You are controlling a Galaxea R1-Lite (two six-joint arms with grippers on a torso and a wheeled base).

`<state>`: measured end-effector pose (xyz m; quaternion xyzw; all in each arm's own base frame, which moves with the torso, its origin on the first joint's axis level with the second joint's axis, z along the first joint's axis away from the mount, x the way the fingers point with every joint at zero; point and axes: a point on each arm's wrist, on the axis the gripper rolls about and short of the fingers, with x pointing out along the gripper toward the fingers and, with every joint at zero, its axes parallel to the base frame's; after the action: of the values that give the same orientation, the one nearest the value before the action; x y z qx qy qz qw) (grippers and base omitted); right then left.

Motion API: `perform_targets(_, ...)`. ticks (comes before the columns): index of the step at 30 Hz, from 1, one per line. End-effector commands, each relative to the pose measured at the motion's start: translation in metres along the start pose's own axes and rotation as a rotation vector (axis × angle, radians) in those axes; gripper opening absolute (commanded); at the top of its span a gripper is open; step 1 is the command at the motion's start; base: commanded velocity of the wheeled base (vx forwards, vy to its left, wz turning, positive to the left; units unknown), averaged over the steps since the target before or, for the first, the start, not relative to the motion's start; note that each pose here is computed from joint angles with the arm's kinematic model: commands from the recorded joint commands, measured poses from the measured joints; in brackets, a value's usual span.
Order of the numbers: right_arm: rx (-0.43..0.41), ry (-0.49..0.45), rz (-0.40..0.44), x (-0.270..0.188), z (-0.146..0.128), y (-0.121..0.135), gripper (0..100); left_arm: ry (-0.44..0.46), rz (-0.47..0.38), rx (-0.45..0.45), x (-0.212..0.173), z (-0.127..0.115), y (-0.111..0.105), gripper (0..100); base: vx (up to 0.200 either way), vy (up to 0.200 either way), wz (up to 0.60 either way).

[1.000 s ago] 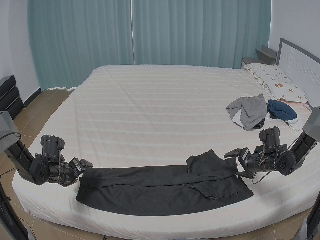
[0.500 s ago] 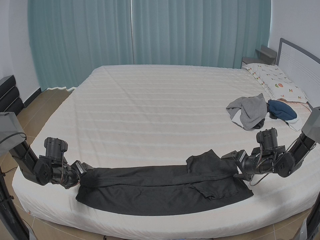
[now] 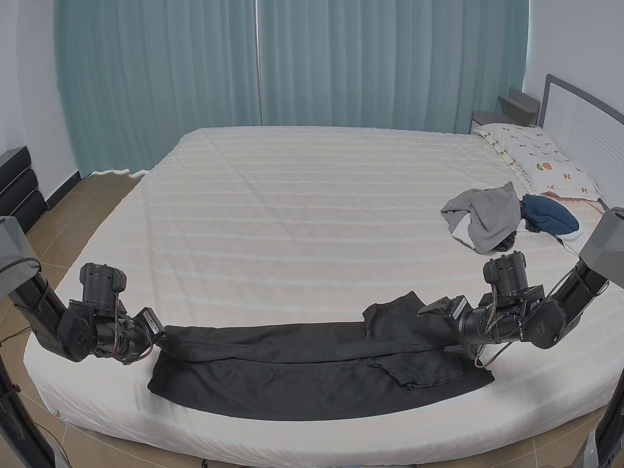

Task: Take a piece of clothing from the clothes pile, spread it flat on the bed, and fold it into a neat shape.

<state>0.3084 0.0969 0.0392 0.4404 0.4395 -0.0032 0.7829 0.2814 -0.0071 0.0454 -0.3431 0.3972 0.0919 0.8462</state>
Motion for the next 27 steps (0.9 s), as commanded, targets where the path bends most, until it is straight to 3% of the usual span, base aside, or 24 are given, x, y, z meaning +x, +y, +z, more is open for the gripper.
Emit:
perform_targets(1,0.000,0.014,-0.025,0.011,-0.003,-0.004,100,-0.040,-0.026,-0.004,-0.008,0.007,-0.004,0,0.000,0.000,0.00)
perform_targets(13,0.010,0.029,-0.061,0.012,-0.003,-0.004,100,-0.111,-0.087,-0.022,-0.007,0.013,-0.008,0,0.000,0.000,0.00)
perform_targets(27,0.021,-0.044,-0.129,0.035,0.005,-0.012,100,-0.123,-0.091,-0.037,-0.008,0.017,-0.007,0,0.000,0.000,0.00)
